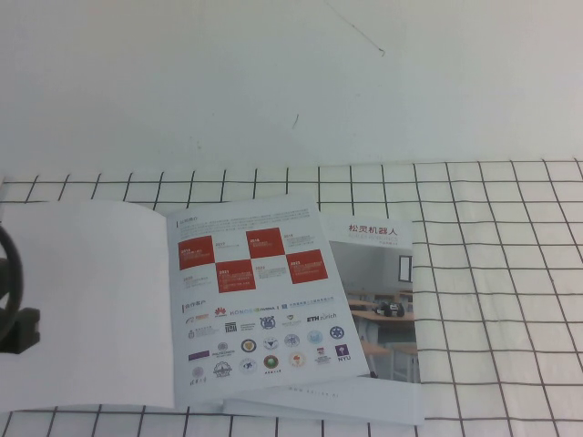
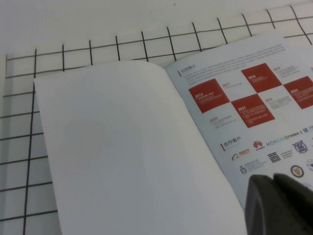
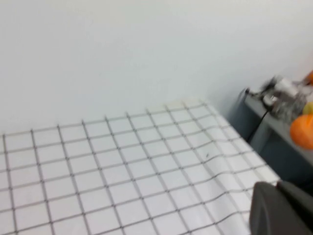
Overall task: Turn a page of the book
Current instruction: Open the closed book
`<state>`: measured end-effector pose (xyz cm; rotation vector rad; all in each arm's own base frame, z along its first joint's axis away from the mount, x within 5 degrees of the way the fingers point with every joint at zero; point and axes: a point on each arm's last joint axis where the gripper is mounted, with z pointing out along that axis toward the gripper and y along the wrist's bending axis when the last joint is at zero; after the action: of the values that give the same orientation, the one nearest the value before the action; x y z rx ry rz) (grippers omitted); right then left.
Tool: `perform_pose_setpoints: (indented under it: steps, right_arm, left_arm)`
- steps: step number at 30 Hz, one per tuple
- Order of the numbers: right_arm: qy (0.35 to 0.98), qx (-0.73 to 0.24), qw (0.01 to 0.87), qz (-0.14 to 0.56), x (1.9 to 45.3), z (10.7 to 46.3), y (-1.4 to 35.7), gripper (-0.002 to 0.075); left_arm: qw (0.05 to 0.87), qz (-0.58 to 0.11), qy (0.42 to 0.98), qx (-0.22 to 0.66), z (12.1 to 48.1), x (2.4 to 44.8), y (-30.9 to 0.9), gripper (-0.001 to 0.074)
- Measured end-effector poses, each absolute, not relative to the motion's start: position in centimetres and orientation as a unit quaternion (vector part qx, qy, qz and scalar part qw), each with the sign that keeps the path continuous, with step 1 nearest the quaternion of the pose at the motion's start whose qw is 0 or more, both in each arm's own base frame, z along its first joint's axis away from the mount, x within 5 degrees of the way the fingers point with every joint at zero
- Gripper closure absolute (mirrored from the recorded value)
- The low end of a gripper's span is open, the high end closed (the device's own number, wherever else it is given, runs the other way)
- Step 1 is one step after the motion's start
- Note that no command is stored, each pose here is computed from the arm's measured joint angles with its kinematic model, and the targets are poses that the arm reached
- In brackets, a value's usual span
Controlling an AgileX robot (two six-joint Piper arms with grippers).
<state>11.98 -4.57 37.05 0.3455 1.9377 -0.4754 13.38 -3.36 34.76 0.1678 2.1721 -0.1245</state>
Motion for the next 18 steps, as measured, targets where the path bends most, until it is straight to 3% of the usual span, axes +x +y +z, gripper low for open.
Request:
perform_pose_setpoints:
  steps: [8,13,18]
  right_arm:
    - [0.881,0.128,0.455,-0.031,13.4,34.0,-1.6,0.0728]
    - [0.901,0.050,0.424,0.085,14.6,32.3,1.0,0.0728]
    - [0.902,-0.020,0.406,0.149,16.2,31.6,2.6,0.0728]
  left_arm:
    - [0.426,-0.082,0.899,0.059,33.2,16.2,-4.8,0.0737]
    - [0.399,-0.077,0.912,0.062,31.6,18.6,-5.7,0.0737]
    - [0.360,-0.073,0.927,0.079,29.3,20.8,-6.6,0.0737]
